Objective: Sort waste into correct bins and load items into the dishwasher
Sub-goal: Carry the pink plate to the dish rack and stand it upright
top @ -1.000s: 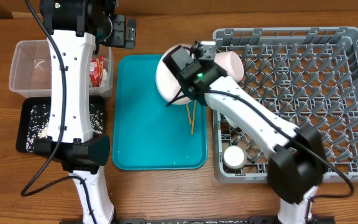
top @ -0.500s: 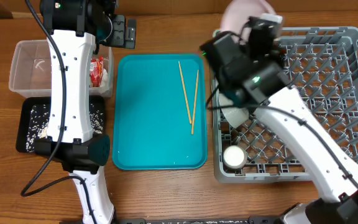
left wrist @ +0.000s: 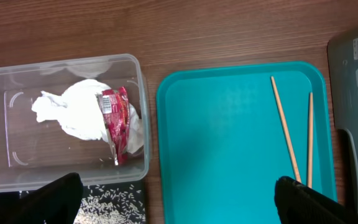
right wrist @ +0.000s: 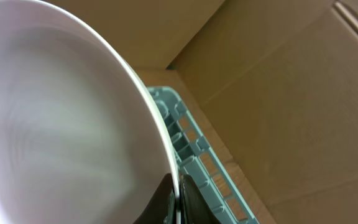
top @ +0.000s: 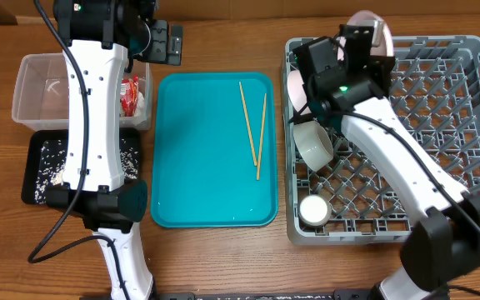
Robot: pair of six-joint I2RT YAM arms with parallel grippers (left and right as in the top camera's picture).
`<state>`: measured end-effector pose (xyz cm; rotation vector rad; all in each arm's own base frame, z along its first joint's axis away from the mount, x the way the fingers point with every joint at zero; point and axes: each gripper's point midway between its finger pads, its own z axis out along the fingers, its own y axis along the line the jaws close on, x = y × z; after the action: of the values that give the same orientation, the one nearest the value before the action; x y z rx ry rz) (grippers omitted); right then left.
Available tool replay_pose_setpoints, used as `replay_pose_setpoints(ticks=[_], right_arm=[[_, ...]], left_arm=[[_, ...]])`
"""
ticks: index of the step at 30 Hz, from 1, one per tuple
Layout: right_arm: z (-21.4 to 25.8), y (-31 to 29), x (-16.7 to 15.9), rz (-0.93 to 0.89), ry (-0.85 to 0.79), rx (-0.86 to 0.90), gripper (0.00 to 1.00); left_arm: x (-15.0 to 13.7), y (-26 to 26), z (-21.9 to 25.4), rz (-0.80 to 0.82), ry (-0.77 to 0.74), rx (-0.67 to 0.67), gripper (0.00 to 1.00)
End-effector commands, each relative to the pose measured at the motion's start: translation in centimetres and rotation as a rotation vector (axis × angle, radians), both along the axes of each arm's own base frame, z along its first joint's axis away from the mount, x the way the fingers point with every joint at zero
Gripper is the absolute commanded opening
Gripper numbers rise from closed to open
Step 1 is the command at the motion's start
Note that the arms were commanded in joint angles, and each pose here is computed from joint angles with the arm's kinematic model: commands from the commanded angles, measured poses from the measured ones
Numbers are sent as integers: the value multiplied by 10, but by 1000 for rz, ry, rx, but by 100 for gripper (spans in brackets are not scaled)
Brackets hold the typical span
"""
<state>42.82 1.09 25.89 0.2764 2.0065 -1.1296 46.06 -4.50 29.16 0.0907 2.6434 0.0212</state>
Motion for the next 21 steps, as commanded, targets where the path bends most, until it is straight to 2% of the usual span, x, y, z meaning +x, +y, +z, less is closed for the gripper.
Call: replay_pose_setpoints(ticks=[1, 10, 13, 15, 17, 18, 21], right_arm=[[-13, -14, 6, -24, 45, -16, 4], [-49, -15, 15, 38, 125, 155, 6], [-65, -9, 13, 67, 167, 199, 24], [-71, -4, 14, 80, 161, 255, 47], [-70, -3, 16, 68, 129, 278, 61], [-68, -1, 17, 71, 119, 285, 66], [-58, 7, 20, 103, 106, 332, 69]], left_arm=[[-1, 1, 10, 15, -30, -4, 100], [-1, 1, 10, 15, -30, -4, 100], [-1, 1, 10, 15, -30, -4, 100], [-1, 1, 10, 15, -30, -4, 100], [-1, 1, 10, 15, -30, -4, 100], [-1, 1, 10, 15, -30, -4, 100], [-1, 1, 10, 15, -30, -4, 100]])
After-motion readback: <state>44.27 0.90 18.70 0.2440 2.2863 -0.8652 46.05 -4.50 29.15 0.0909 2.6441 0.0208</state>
